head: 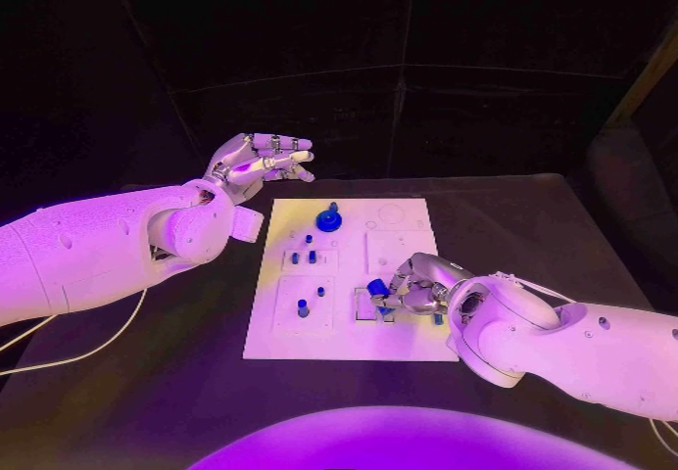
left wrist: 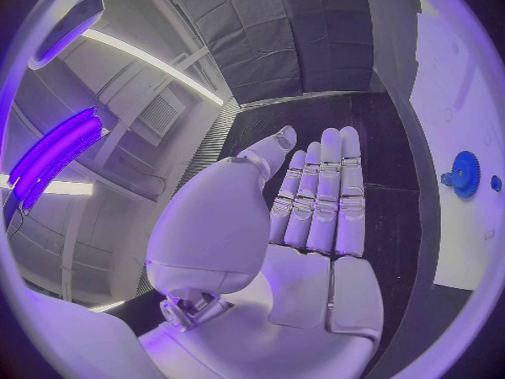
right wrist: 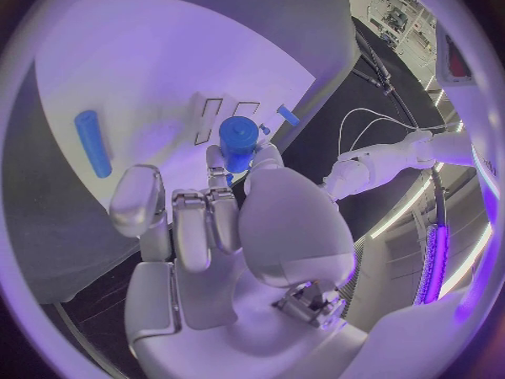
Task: Assemble the parts on the task board
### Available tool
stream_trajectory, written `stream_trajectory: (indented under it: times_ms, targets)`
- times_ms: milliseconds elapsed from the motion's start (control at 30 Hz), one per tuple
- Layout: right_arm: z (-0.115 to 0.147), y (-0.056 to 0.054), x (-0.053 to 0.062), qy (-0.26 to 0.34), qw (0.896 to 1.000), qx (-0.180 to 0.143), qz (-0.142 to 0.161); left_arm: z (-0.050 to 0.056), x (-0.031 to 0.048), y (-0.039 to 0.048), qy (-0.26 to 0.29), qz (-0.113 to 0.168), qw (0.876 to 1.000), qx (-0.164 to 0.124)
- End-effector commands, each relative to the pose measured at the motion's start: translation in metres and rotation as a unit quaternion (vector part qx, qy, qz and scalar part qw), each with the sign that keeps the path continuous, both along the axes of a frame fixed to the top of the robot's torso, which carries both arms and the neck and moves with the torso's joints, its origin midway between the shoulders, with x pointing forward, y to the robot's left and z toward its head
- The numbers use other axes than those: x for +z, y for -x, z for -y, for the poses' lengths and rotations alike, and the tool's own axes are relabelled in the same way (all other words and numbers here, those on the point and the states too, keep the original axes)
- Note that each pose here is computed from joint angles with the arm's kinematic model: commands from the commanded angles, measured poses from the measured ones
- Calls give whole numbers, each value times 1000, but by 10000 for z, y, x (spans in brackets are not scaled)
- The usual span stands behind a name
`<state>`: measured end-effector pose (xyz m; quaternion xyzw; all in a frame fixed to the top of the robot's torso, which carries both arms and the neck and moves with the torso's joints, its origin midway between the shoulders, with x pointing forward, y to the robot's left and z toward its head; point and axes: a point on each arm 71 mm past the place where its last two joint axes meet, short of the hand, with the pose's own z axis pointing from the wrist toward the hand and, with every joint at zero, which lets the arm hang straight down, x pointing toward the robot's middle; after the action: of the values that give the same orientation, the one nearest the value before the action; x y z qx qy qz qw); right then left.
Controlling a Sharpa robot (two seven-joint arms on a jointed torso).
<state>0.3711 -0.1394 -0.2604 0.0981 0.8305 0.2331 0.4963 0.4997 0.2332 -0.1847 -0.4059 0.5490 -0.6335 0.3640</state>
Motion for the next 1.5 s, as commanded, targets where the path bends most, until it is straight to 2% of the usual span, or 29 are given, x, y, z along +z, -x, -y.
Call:
stream_trajectory:
  times_ms: [33, 467, 767, 1233, 1500]
  targets:
    - [-46, -11, -34, 7, 1000, 10, -21, 16, 16, 4, 5, 2, 1000, -6]
    - [-181, -109, -125, 26, 999, 19, -35, 29, 19, 4, 5, 4, 1000, -5]
    - [-227, -144, -124, 24, 999, 17, -23, 24, 22, 8, 5, 5, 1000, -3]
    - [-245, -132, -77, 21, 999, 24, 4, 17, 23, 11, 4, 4, 1000, -2]
    - [-203, -51, 2, 14, 998, 54, 28, -5, 23, 12, 4, 4, 1000, 0]
